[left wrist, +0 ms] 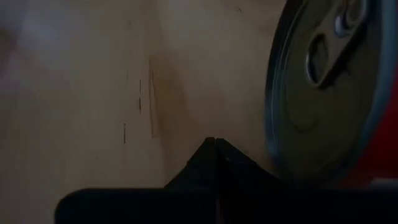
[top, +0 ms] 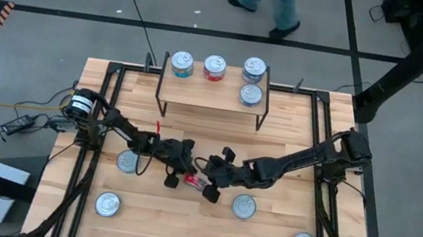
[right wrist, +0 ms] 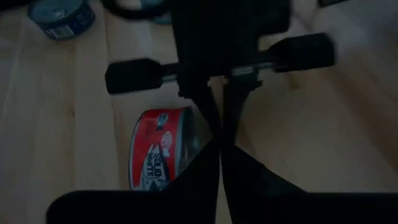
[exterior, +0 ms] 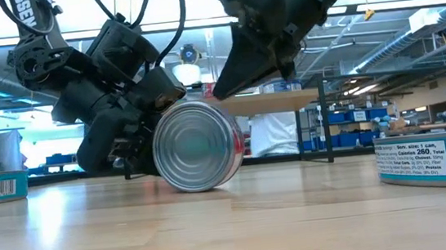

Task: Stack canned seafood by type on shelf
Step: Put the red tuna can on the shelf aligned with the other red tuna can

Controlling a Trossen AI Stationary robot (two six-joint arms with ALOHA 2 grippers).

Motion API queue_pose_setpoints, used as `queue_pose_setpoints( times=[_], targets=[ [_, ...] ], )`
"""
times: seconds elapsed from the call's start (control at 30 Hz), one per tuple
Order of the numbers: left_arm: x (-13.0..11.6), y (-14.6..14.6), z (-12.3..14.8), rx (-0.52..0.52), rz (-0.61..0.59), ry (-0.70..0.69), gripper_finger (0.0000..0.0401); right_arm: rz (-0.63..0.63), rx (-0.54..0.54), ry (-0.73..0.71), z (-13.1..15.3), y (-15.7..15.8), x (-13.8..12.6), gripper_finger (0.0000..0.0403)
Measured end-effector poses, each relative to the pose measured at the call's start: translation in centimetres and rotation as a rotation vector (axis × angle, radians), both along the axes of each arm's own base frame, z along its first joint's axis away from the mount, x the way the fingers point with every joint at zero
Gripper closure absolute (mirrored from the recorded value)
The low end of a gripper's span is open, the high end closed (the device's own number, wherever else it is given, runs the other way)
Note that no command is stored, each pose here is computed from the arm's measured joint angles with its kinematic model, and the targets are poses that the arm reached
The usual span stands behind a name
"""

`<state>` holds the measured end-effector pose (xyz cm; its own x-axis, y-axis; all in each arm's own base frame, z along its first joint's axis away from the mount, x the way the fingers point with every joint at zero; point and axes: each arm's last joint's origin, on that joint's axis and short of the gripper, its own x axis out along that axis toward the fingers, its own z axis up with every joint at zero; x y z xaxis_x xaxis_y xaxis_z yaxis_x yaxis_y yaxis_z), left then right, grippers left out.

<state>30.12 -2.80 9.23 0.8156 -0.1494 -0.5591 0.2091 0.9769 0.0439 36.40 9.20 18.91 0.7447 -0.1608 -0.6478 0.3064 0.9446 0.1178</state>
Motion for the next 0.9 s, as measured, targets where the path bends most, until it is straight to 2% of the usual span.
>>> queue_pose_setpoints(
  times=[0.13,0.43,0.67,0.8,0.9],
  targets=[
    [0.0,0.0,0.0,0.027,0.002,0.002,0.0396,0.007,-0.020,0.007,0.9,0.2,-0.7,0.0363],
    [0.0,0.1,-0.1,0.033,0.011,0.005,0.0396,0.047,-0.025,0.023,1.0,1.4,-1.2,0.0326],
    [-0.9,0.3,1.1,0.097,0.047,0.065,0.0396,0.059,-0.043,0.011,1.0,2.7,-1.6,0.0269],
    [-1.1,0.5,2.1,0.114,0.071,0.055,0.0396,0.026,-0.075,-0.023,1.1,3.0,-1.6,0.0227],
    [-1.2,0.5,2.0,0.115,0.069,0.066,0.0396,-0.008,-0.057,-0.065,1.0,3.2,-1.2,0.0194]
  ],
)
